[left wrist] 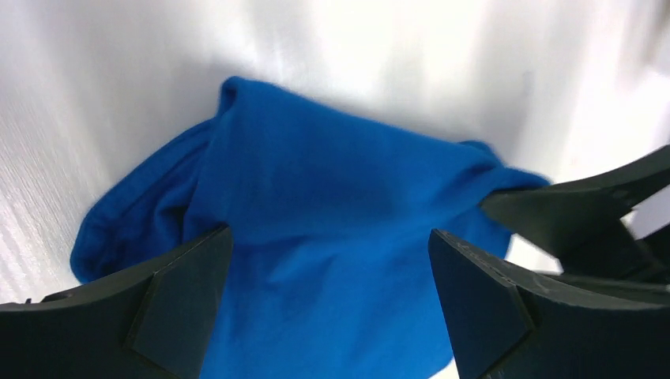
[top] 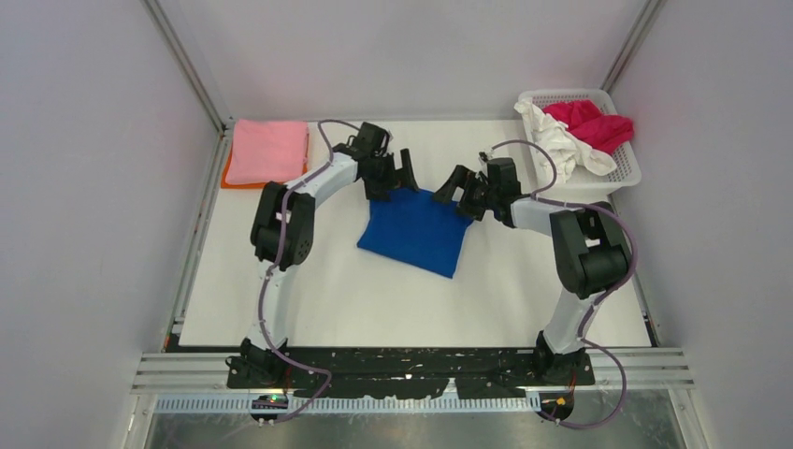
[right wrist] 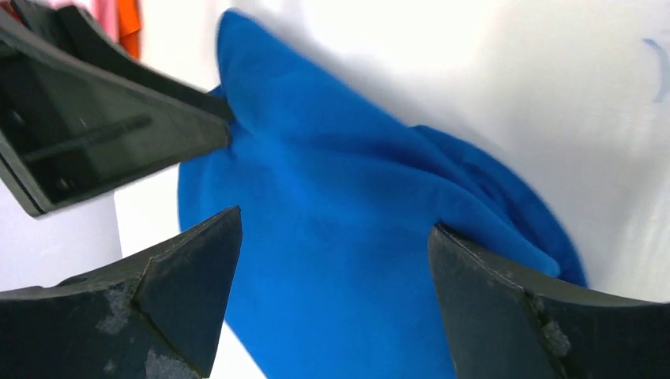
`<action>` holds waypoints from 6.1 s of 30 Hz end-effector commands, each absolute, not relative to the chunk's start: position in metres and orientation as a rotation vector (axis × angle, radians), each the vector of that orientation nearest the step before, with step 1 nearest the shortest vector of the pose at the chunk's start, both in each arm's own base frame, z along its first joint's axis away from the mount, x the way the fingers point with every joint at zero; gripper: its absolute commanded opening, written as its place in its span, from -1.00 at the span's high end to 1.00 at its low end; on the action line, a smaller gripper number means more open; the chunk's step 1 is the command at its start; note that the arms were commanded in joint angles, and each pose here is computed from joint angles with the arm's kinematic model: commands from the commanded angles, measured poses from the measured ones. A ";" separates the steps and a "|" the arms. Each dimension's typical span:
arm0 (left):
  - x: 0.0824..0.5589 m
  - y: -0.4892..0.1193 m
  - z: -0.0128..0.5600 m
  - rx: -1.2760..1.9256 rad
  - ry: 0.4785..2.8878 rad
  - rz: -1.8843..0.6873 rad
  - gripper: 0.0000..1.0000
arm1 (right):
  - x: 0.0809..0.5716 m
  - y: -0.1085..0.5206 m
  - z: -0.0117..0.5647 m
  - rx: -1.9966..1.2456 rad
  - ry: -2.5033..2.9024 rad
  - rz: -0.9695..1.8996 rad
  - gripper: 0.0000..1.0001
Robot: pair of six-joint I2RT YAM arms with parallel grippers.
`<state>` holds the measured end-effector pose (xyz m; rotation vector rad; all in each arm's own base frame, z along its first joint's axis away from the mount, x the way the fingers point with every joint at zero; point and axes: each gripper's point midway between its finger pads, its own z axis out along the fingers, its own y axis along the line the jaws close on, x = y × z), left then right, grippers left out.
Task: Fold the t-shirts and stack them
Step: Smooth out wrinkles on the folded tshirt, then put the neatly folded tshirt into the corner of the board with the left arm
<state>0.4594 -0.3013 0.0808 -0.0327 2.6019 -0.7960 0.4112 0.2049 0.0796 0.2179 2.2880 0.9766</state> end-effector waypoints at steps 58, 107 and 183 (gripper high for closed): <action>0.295 -0.269 0.000 -0.099 2.889 -0.342 0.51 | 0.257 0.072 0.117 0.192 2.217 0.256 -0.91; 0.560 0.000 0.274 0.119 2.004 1.087 1.00 | 0.269 0.050 0.119 0.315 2.117 0.161 -0.91; 0.634 0.118 0.237 -0.176 1.961 0.865 -0.98 | 0.280 0.019 0.109 0.332 2.209 -0.134 -0.91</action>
